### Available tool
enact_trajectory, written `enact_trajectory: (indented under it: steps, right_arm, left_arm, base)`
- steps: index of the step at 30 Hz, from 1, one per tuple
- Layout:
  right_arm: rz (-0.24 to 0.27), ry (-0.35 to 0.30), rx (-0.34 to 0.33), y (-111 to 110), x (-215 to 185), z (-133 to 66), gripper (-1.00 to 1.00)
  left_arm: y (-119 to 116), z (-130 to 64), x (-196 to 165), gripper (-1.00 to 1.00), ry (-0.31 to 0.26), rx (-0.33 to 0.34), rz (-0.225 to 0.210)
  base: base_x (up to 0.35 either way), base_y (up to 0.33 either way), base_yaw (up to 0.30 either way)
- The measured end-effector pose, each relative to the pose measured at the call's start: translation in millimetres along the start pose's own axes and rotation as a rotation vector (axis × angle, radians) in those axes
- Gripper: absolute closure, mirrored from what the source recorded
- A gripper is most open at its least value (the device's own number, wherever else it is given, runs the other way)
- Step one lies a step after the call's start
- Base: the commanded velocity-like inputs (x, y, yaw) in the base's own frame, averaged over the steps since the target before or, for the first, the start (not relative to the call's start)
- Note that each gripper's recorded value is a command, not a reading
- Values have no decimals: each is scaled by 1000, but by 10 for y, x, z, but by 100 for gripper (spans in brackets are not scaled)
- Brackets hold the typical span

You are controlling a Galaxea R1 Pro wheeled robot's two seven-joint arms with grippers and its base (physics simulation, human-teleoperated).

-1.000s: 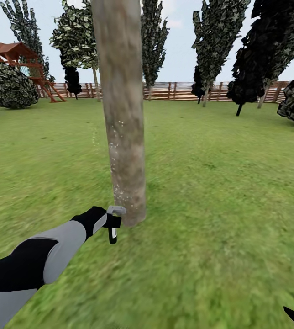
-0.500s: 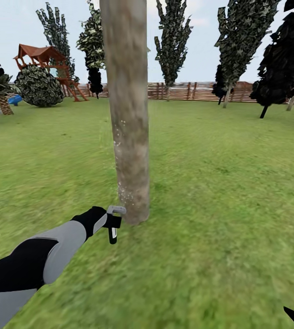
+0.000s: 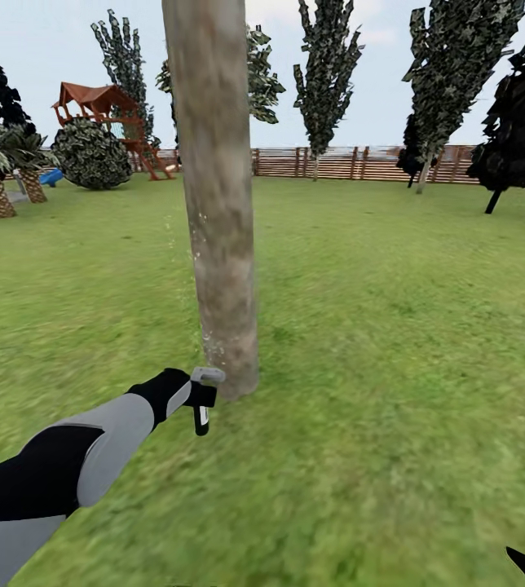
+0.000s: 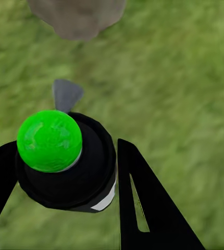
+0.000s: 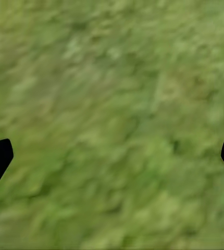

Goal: In the garden, pick up the pesticide atomizer on the floor and spray pesticide onto both trees until each tree trunk is fully covered.

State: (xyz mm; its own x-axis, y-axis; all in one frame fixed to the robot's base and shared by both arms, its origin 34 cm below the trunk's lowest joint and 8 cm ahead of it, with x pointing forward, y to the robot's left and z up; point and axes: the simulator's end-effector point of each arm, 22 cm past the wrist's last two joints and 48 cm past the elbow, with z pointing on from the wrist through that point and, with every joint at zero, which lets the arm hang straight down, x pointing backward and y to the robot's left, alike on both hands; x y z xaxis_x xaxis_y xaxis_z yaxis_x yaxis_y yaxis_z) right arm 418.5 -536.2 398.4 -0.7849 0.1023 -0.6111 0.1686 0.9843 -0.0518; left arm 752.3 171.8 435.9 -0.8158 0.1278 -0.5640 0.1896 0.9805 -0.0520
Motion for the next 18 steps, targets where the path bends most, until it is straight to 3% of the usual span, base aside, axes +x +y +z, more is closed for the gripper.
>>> enact_trajectory:
  steps: [5, 9, 15, 18]
  right_arm:
    - [1, 0, 2, -6, 2, -2, -100]
    - [1, -1, 4, -13, 1, -2, -100]
    - [1, 0, 7, -22, 1, -2, -100]
    - [1, 0, 7, -23, 4, -2, -100]
  left_arm:
    - [13, -14, -50, 100, -10, -3, 1]
    - [41, -146, -414, 100, -72, -15, 12]
    - [18, -590, -879, 100, -32, -27, 3]
    - [42, -643, -881, 100, -8, -41, 11]
  base:
    - [0, -47, 197]
    - [0, -2, 18]
    - [0, 0, 1]
    - [0, 0, 0]
